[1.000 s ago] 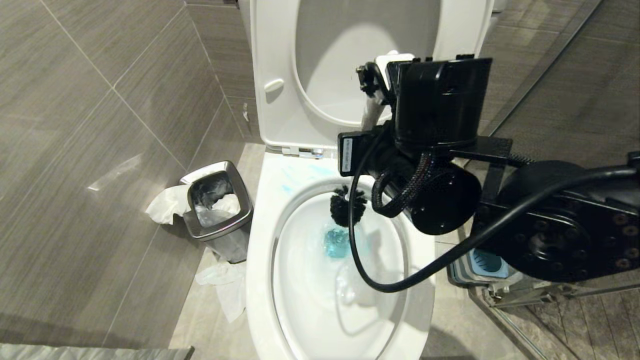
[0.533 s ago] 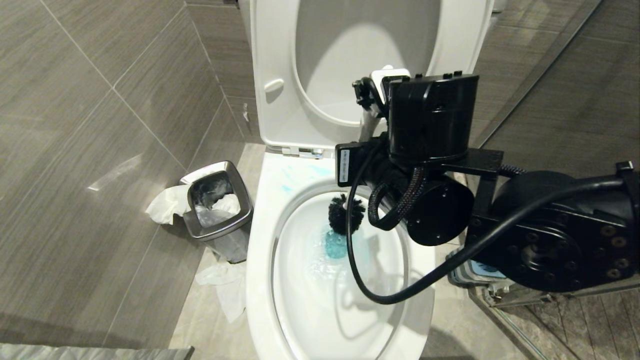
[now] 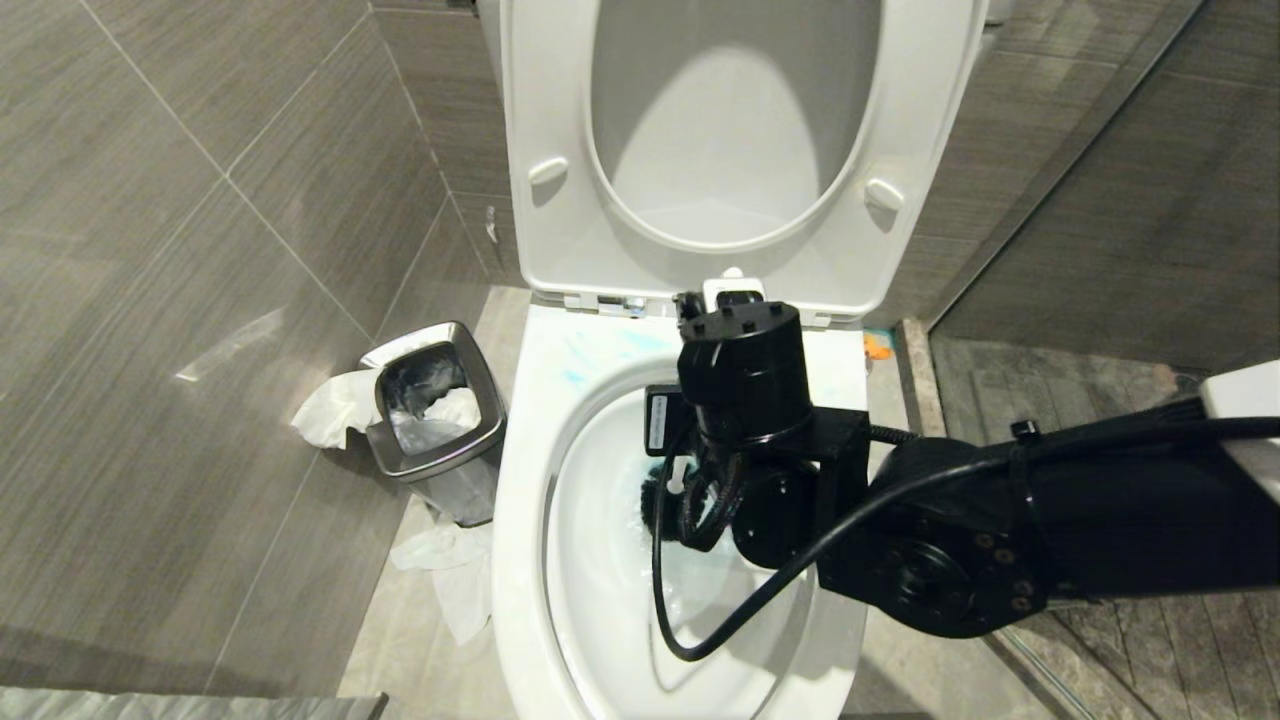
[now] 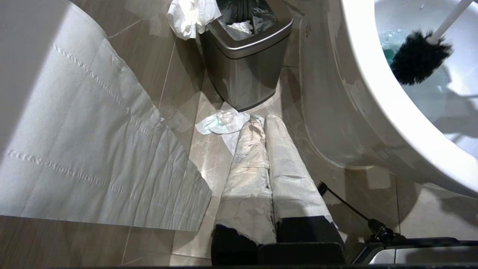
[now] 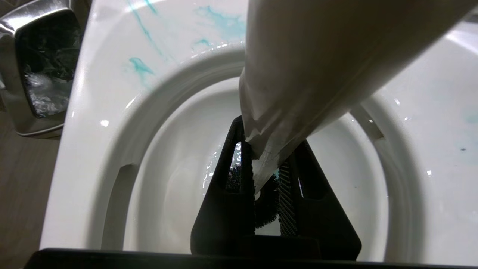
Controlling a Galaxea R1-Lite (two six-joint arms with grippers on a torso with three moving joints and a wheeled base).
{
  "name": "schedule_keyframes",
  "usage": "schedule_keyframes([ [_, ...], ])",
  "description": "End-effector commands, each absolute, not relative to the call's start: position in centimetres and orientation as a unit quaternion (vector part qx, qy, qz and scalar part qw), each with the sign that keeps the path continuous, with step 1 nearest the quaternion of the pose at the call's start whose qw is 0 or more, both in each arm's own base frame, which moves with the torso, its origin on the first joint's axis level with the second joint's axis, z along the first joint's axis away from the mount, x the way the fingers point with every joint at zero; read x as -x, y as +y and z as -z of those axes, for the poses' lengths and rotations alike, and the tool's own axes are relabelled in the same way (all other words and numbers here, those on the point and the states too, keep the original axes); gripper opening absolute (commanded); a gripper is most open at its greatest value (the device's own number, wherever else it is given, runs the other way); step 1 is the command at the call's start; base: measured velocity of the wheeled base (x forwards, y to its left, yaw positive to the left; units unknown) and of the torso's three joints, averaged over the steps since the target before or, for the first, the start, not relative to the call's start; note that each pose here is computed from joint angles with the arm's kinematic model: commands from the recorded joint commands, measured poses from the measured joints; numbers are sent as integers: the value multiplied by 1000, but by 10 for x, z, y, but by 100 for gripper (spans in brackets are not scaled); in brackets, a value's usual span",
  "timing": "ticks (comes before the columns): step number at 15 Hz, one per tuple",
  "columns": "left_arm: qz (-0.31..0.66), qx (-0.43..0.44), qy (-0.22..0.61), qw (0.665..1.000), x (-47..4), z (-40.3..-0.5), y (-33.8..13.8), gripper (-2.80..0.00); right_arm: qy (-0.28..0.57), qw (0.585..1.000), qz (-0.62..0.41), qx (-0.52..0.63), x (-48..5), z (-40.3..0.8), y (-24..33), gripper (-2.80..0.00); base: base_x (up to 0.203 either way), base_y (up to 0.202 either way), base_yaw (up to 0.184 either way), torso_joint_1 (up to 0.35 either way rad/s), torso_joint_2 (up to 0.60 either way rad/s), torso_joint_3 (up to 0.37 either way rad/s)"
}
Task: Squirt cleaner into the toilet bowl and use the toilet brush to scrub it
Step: Scrub the toilet bowl
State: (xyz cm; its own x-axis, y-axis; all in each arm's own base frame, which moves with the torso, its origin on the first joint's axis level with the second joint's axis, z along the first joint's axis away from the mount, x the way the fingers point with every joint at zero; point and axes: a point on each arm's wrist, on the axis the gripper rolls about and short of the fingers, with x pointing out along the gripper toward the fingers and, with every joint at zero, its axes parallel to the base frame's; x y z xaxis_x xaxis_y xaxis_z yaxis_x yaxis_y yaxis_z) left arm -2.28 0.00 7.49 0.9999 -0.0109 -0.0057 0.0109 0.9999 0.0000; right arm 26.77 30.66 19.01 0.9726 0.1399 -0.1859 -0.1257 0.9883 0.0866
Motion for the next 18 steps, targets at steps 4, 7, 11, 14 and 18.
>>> schedule_keyframes([
  [4, 5, 1, 5, 1000, 23, -74, 0, -280, 95, 994, -51, -23, -279, -152, 319, -280, 0, 0, 0, 0, 0, 0],
  [7, 5, 1, 5, 1000, 23, -74, 0, -280, 77, 995, -54, -36, -271, -177, 310, -280, 0, 0, 0, 0, 0, 0],
  [11, 5, 1, 5, 1000, 23, -74, 0, -280, 48, 997, -50, -41, -243, -223, 276, -280, 0, 0, 0, 0, 0, 0],
  [14, 5, 1, 5, 1000, 23, -74, 0, -280, 53, 997, -46, -30, -224, -230, 252, -280, 0, 0, 0, 0, 0, 0],
  [18, 5, -1, 5, 1000, 23, -74, 0, -280, 55, 997, -45, -28, -224, -228, 253, -280, 0, 0, 0, 0, 0, 0],
])
